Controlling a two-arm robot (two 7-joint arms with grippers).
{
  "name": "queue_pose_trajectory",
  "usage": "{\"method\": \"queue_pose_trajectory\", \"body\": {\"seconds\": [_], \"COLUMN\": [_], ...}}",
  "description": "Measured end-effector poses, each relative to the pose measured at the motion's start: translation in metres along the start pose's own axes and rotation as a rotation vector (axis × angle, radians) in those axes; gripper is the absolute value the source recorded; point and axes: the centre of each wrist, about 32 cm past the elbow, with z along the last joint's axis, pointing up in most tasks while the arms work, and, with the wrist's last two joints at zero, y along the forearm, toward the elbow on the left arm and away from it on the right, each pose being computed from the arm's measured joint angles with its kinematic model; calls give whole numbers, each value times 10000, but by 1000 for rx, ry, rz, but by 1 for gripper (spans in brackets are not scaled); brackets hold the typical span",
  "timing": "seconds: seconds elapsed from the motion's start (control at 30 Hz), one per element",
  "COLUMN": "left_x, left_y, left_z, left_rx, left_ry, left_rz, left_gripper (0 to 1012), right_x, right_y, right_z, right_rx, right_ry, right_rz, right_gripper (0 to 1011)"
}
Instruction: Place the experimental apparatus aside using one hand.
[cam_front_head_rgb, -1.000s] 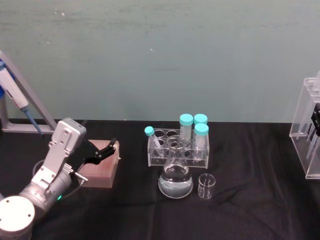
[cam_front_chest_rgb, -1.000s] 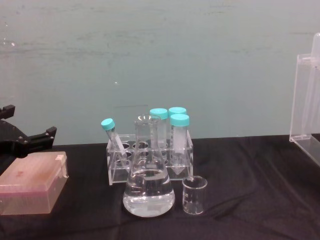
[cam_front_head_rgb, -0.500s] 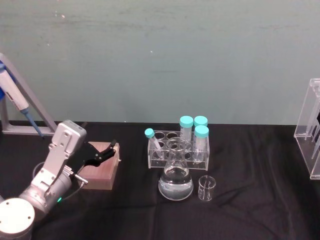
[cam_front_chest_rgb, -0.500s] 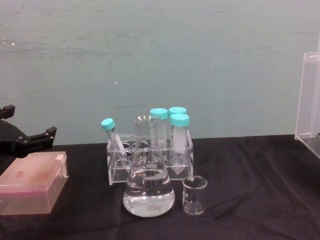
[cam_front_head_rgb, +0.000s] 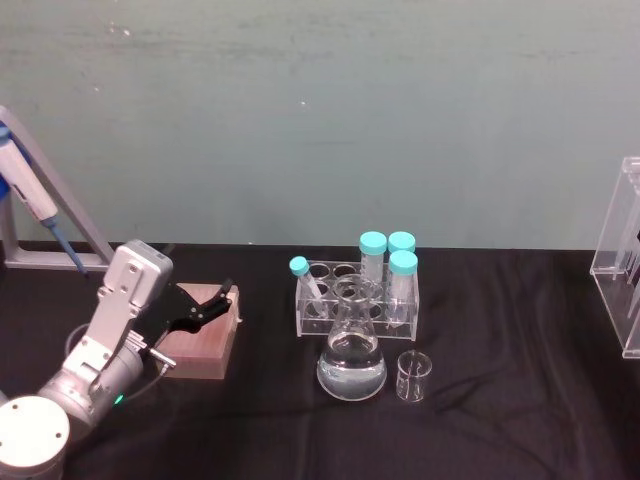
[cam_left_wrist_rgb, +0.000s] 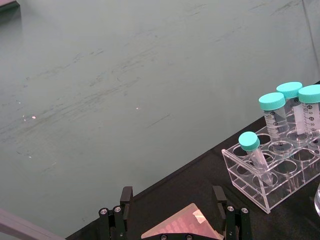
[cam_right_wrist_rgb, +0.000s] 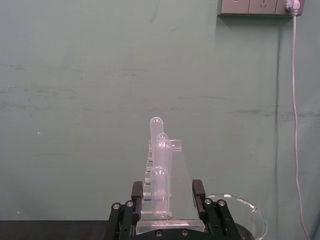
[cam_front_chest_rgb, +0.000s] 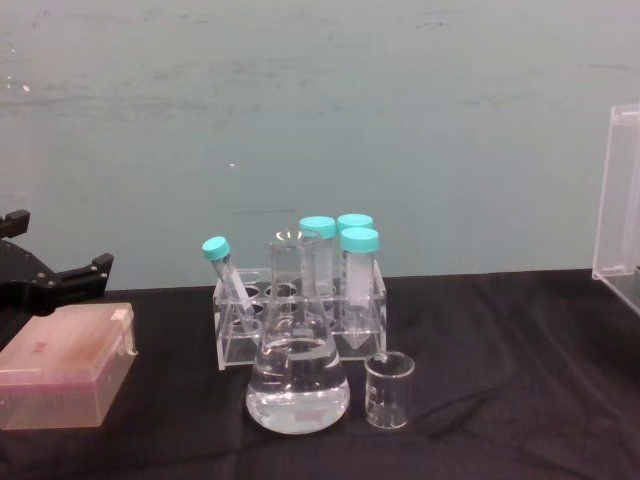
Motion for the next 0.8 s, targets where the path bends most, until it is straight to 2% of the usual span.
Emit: {"method": "queue_pose_trajectory", "body": {"seconds": [0.8], "left_x": [0], "left_y": [0], "left_z": [0], "left_rx": [0], "left_ry": [0], "left_rz": [0], "left_gripper": [1000], "right_x": [21], "right_y": [41], "right_z": [-70], "right_rx": [-14], "right_ry": [14], "right_rz": [2], "right_gripper": [599]}}
